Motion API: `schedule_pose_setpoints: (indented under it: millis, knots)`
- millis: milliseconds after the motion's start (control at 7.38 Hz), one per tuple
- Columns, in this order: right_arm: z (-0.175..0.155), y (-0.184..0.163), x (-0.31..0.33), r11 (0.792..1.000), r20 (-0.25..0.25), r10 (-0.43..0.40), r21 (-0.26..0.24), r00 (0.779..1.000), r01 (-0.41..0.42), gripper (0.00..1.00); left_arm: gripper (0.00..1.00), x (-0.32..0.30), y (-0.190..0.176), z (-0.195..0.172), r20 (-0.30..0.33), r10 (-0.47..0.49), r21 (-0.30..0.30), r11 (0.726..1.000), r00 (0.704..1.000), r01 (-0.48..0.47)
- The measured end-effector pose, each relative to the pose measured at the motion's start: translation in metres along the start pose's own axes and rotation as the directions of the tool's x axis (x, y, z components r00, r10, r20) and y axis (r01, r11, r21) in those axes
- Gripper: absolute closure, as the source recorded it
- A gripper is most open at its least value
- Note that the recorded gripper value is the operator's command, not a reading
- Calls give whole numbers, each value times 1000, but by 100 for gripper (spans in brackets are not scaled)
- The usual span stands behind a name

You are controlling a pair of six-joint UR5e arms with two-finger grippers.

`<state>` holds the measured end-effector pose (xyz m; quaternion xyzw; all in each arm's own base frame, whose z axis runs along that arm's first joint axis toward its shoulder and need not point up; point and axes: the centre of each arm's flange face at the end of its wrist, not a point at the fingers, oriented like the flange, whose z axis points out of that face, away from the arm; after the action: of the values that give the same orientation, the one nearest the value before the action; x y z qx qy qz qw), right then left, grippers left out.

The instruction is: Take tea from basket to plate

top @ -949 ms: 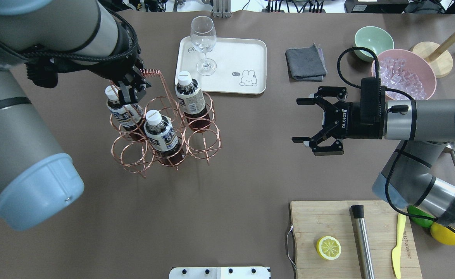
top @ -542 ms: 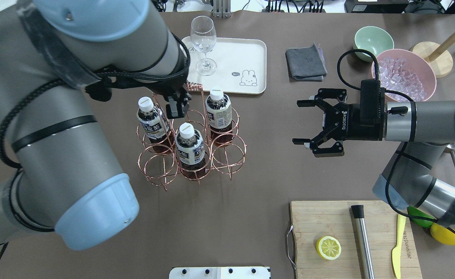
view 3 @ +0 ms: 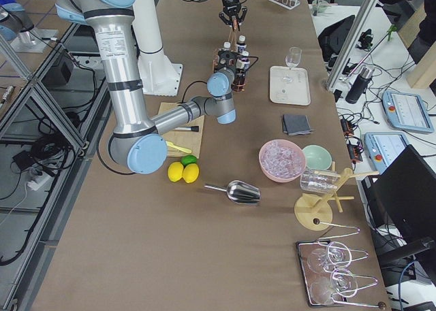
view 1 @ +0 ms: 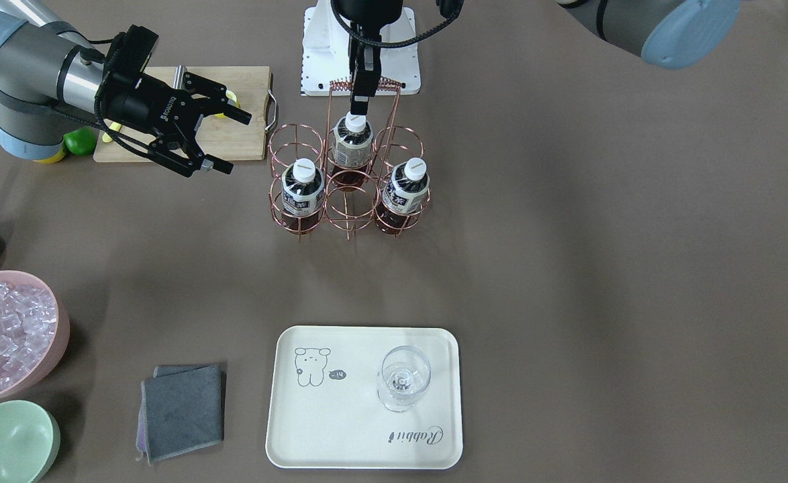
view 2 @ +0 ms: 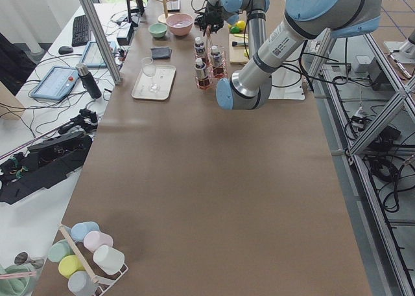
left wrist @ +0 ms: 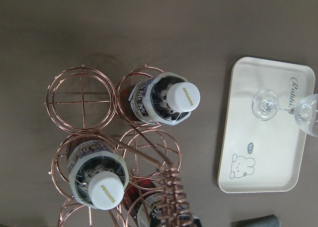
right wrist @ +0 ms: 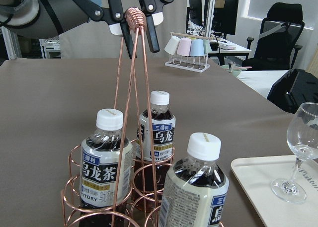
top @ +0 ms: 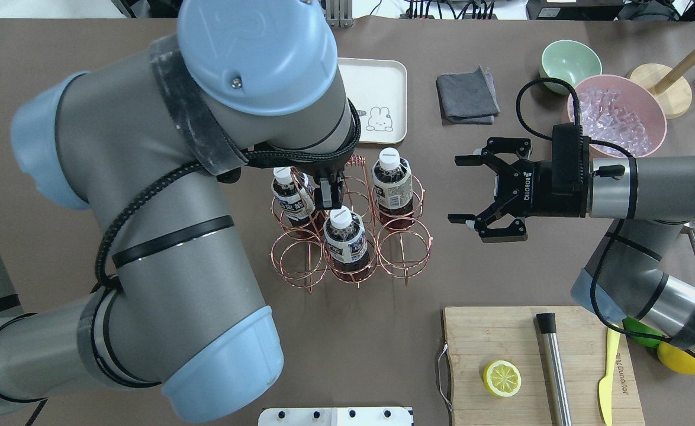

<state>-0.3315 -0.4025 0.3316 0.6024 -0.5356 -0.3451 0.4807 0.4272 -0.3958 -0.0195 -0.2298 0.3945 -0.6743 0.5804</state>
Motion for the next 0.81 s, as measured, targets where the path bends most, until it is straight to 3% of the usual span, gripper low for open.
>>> schedule_pose_setpoints:
  millis: [813]
  knots:
    - [-3,1,-1,1000,-1,2,3,1000,-2,0,100,-13,7,23,14,18,24,1000,1000,-19]
